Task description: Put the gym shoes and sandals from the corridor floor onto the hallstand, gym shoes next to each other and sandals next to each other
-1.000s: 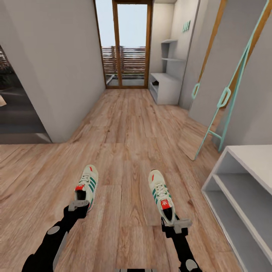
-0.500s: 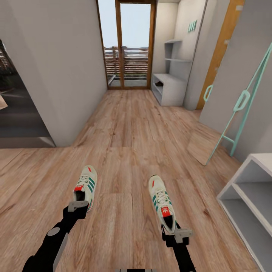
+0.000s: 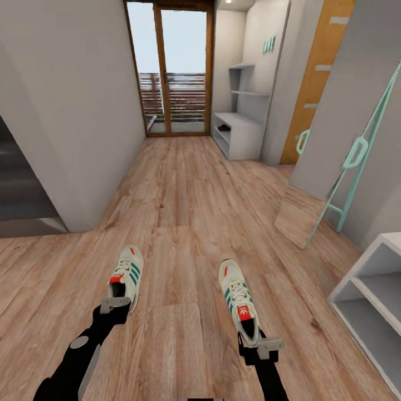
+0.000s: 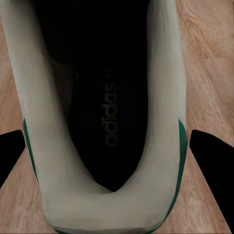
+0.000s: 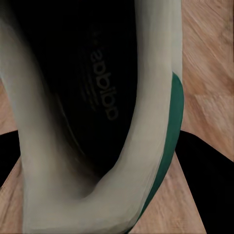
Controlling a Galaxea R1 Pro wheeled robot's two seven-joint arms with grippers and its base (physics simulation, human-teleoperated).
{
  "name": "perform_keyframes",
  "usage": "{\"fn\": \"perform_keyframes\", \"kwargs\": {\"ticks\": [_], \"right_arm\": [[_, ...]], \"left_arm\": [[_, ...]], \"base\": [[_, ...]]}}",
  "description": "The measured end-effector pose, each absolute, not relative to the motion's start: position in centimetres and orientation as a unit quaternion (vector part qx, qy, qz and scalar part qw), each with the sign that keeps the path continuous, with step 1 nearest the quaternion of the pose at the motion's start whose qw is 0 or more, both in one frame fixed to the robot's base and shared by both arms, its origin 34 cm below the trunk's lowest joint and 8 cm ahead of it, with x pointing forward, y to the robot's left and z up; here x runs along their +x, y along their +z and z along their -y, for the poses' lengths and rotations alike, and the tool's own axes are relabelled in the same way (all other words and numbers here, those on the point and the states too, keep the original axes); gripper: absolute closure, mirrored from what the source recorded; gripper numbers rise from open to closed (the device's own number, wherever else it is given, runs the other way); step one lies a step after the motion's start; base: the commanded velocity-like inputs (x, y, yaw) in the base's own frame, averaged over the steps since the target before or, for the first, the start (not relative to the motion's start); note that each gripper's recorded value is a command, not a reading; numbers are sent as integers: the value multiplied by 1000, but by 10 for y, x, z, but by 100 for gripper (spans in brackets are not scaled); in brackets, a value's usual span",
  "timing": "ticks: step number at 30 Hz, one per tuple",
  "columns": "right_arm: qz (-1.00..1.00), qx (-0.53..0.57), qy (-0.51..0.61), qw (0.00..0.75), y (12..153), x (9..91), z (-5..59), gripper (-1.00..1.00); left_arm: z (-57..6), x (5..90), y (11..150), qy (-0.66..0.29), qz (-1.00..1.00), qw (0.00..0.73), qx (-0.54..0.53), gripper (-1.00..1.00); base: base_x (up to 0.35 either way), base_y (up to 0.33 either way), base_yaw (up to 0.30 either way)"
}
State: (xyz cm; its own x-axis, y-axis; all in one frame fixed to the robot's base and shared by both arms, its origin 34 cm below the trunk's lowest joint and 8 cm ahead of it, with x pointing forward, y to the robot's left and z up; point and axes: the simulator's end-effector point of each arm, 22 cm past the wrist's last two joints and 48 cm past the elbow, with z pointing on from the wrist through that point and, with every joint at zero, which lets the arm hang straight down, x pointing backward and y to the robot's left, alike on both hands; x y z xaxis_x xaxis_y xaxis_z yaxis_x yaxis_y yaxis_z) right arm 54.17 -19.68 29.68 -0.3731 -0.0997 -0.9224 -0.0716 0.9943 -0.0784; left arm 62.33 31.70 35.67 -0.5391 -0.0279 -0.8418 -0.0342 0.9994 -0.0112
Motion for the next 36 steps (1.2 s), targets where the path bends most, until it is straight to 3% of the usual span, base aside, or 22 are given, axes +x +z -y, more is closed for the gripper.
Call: {"fn": "perform_keyframes", "kwargs": {"ticks": [11, 36], "right_arm": [[-829, -53, -13, 557, 297, 541, 197, 100], [-830, -57, -42, 554, 294, 541, 240, 100]], "left_arm": [[-318, 623, 356, 4, -877, 480, -19, 100], [-316, 622, 354, 2, -878, 477, -19, 100]], "base": [[298, 172, -30], [337, 52, 0]]}}
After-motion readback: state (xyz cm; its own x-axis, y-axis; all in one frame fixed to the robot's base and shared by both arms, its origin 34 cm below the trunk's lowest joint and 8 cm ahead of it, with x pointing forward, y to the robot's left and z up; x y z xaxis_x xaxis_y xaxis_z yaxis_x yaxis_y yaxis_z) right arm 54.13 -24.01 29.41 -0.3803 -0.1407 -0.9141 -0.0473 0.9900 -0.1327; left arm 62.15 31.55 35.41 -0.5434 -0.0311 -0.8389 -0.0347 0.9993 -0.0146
